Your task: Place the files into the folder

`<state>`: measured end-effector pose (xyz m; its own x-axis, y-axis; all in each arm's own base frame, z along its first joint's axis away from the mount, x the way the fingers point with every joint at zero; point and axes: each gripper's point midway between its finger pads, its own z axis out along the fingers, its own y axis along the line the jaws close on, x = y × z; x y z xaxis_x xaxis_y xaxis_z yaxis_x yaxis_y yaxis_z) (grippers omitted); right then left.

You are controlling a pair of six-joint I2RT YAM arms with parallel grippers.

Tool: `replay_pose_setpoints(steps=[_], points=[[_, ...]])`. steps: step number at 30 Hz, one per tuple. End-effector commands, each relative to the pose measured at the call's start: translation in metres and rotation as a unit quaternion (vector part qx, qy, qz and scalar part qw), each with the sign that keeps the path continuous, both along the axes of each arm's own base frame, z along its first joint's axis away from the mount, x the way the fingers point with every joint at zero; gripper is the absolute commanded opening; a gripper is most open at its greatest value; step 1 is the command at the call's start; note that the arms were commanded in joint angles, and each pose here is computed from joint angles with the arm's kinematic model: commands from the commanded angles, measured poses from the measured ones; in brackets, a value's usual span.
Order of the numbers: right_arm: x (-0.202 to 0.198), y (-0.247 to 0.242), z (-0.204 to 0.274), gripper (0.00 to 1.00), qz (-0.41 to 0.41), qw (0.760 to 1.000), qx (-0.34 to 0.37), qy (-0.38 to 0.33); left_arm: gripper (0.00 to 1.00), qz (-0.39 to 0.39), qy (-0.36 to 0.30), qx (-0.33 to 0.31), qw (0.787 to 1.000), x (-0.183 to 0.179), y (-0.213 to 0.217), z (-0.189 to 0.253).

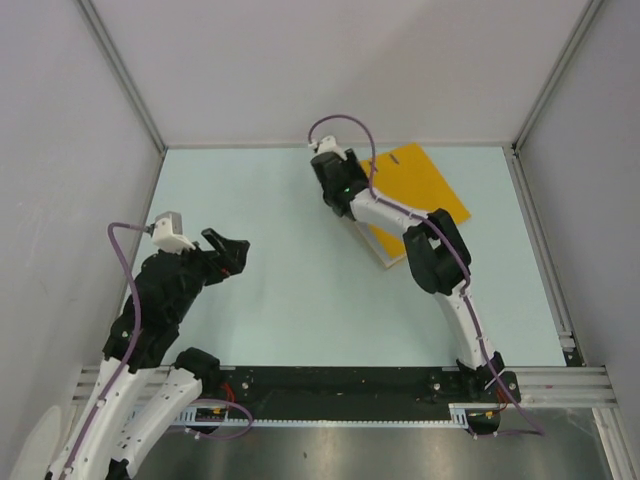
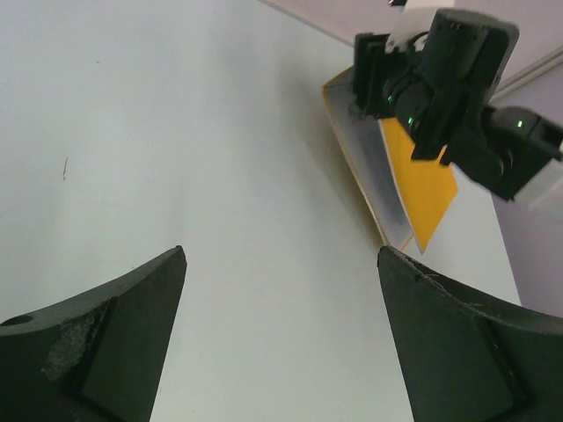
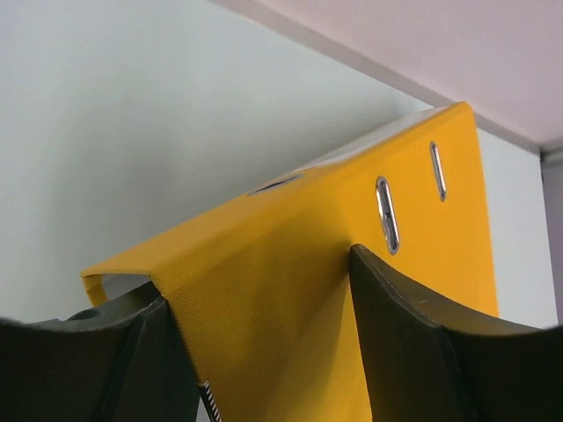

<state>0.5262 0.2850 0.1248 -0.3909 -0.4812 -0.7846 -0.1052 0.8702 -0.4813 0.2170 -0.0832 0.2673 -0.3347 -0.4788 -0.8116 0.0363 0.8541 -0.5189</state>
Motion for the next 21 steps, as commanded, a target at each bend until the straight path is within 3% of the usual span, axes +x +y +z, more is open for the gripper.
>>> replay_pose_setpoints(steps=[1,6,10,11,16,17,20,21], points=[[0.031,-0.065,-0.051,0.65,-0.114,0.99,0.056,0.062,0.96,-0.012,-0.014,0.001,1.0,0.013,-0.008,0.008],[0.069,-0.124,-0.055,0.74,-0.174,0.979,0.078,0.067,0.96,-0.029,-0.002,-0.004,1.0,0.022,-0.019,-0.002],[0.075,-0.109,-0.04,0.99,-0.128,0.981,0.107,0.095,0.96,-0.046,0.01,-0.015,0.999,0.027,-0.028,-0.006],[0.071,-0.095,-0.026,1.0,-0.108,0.984,0.111,0.091,0.96,-0.05,0.012,-0.019,0.999,0.028,-0.031,-0.007],[0.037,-0.063,0.044,1.0,-0.074,0.988,0.109,0.078,0.96,-0.066,0.016,-0.042,0.997,0.025,-0.039,-0.005],[0.021,-0.053,0.075,1.0,-0.061,0.989,0.117,0.068,0.96,-0.078,0.017,-0.048,0.996,0.023,-0.043,-0.004],[-0.021,-0.033,0.107,1.0,-0.044,0.988,0.134,0.07,0.96,-0.093,0.009,-0.059,0.994,0.017,-0.046,0.008],[-0.039,-0.034,0.142,1.0,-0.034,0.986,0.154,0.049,0.96,-0.094,0.007,-0.06,0.994,0.016,-0.046,0.012]])
